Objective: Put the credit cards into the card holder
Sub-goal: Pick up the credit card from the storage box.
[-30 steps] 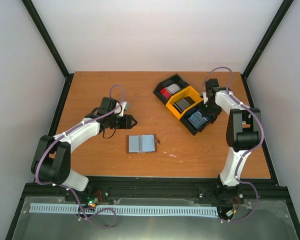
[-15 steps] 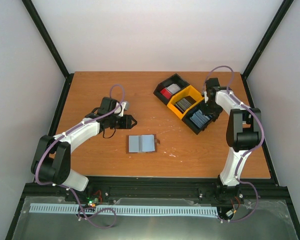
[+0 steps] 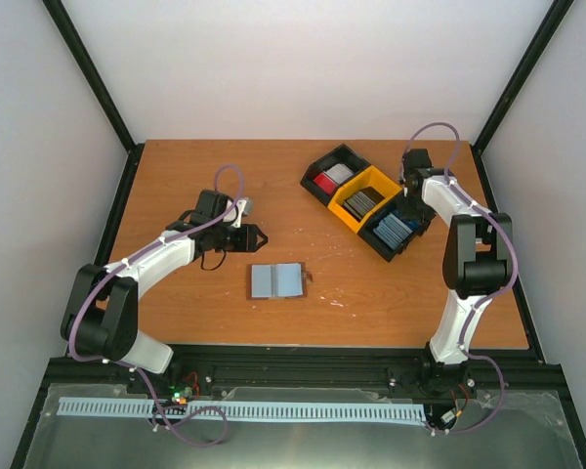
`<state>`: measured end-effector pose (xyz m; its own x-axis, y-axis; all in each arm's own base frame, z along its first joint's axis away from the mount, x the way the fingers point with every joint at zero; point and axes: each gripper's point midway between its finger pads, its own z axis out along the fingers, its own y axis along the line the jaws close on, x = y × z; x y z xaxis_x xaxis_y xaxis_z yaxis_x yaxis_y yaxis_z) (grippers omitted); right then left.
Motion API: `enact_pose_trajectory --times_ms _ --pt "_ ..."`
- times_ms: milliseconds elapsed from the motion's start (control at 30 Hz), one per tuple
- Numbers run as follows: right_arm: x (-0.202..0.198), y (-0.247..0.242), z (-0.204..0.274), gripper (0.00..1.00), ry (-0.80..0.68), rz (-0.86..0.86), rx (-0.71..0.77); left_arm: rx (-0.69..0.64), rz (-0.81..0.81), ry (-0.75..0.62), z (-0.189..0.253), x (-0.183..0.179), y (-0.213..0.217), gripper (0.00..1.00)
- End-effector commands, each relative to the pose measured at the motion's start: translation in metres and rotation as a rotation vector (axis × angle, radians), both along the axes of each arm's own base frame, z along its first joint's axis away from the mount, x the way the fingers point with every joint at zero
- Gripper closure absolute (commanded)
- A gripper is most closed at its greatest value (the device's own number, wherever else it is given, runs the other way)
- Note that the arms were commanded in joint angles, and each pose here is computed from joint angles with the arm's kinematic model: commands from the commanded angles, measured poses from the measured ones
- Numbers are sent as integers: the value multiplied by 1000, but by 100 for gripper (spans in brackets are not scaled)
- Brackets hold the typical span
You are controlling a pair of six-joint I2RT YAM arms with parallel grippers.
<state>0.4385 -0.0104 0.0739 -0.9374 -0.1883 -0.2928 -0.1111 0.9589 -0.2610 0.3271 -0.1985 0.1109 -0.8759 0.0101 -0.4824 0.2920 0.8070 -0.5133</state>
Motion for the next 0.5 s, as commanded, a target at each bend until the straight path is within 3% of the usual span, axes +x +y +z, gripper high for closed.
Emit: enact_pose_trajectory --times_ms 0,467 --pt "9 -2 11 76 -47 22 -41 -2 -12 -38 5 4 -2 51" --pt "6 4 -16 81 20 120 -90 3 -13 -42 6 5 -2 51"
